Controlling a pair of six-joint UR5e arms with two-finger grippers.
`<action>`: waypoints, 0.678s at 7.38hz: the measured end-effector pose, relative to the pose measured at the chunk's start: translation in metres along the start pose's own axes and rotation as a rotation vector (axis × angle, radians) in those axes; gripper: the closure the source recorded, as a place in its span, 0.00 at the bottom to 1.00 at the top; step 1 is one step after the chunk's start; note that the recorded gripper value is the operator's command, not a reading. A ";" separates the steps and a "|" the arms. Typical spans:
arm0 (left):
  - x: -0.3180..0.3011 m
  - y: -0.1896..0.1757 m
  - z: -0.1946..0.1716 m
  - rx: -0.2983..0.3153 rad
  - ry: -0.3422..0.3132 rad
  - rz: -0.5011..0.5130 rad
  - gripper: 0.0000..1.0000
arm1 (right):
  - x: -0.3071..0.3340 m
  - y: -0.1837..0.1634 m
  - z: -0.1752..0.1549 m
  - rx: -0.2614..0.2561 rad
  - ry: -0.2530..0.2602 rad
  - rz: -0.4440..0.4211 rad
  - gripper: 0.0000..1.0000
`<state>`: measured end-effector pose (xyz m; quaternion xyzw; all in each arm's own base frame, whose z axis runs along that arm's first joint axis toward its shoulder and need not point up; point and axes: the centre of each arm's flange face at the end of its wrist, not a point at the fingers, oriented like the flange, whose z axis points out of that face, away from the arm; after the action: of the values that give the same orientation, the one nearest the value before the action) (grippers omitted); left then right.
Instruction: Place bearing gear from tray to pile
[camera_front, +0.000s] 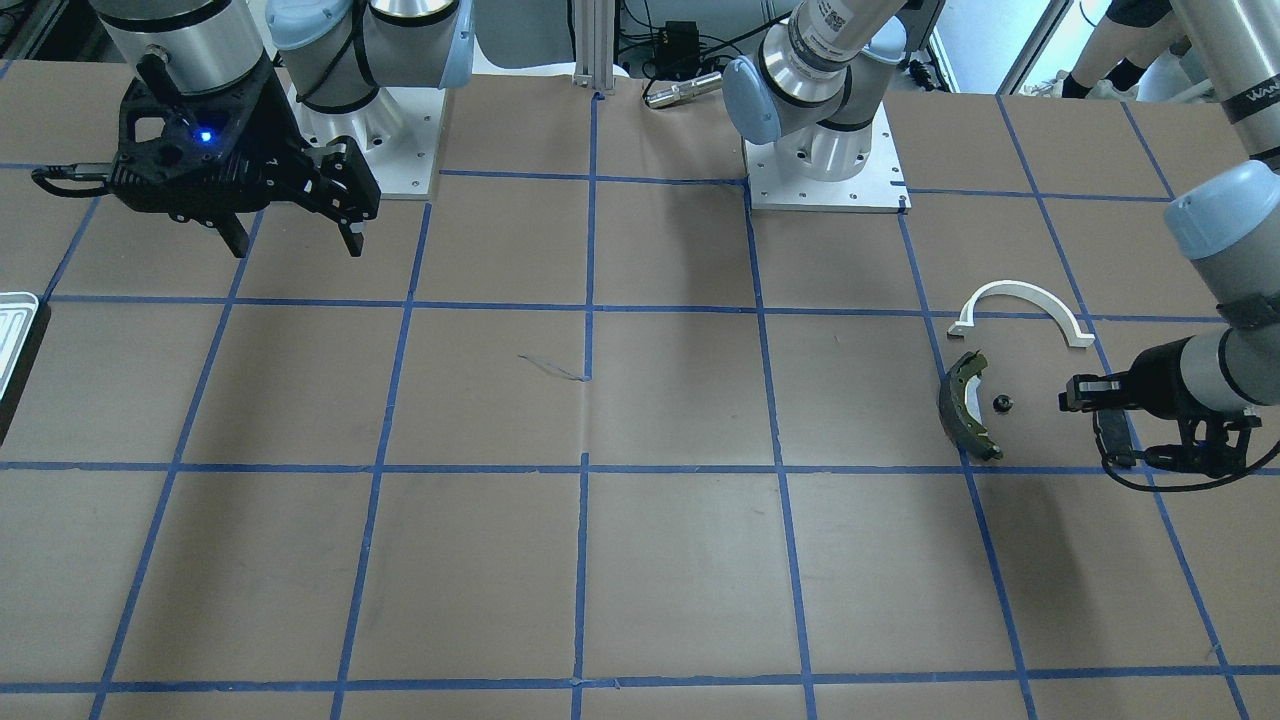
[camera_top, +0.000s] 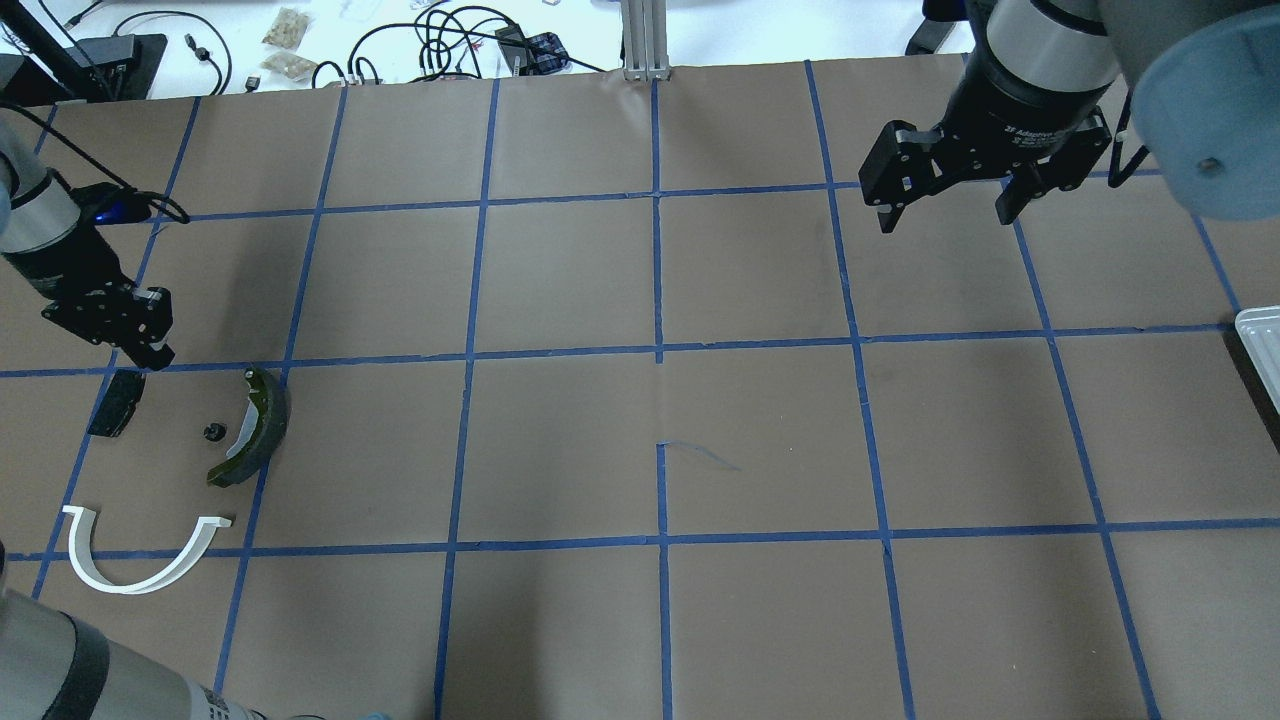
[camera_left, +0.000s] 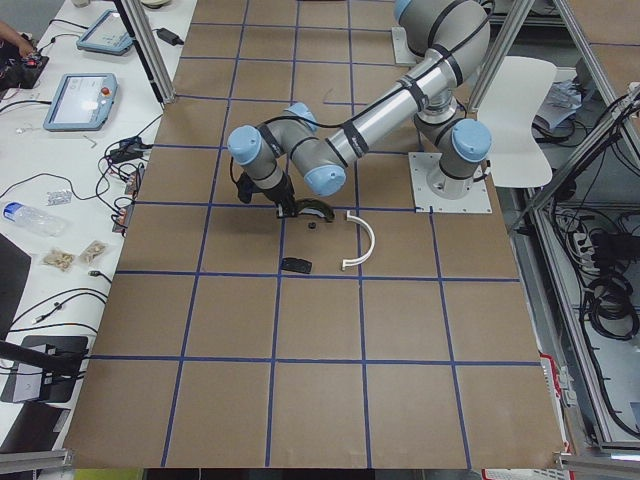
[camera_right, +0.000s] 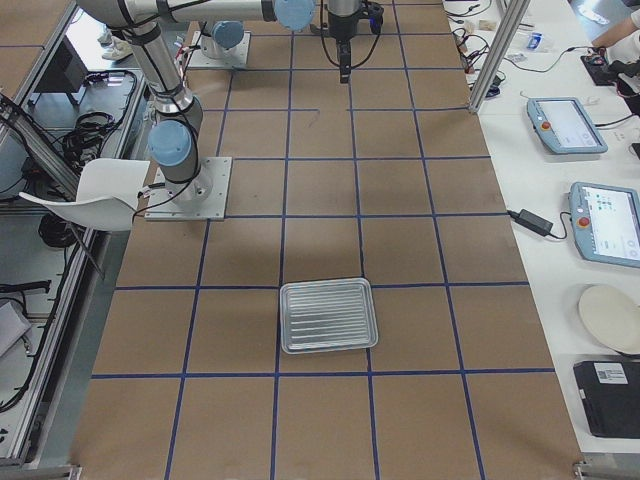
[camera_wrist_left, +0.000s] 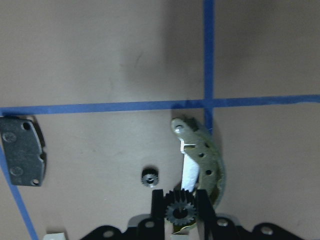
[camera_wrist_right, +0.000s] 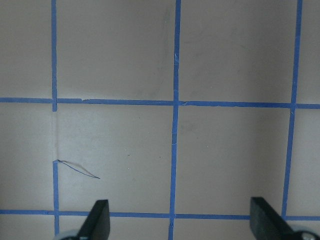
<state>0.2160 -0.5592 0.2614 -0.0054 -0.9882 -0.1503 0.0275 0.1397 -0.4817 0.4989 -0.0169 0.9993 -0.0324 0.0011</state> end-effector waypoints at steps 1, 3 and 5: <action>-0.012 0.006 0.016 -0.003 0.009 -0.008 1.00 | 0.000 0.000 0.000 0.000 0.000 0.000 0.00; -0.013 0.017 0.046 -0.013 0.022 -0.017 1.00 | -0.001 0.000 0.000 -0.001 0.001 0.000 0.00; -0.012 0.019 0.061 -0.027 0.032 -0.018 1.00 | -0.001 0.000 0.000 -0.001 0.001 0.000 0.00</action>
<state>0.2248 -0.5225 0.2080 0.0055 -0.9855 -0.1641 0.0421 0.1403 -0.4813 0.4988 -0.0166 0.9994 -0.0318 0.0007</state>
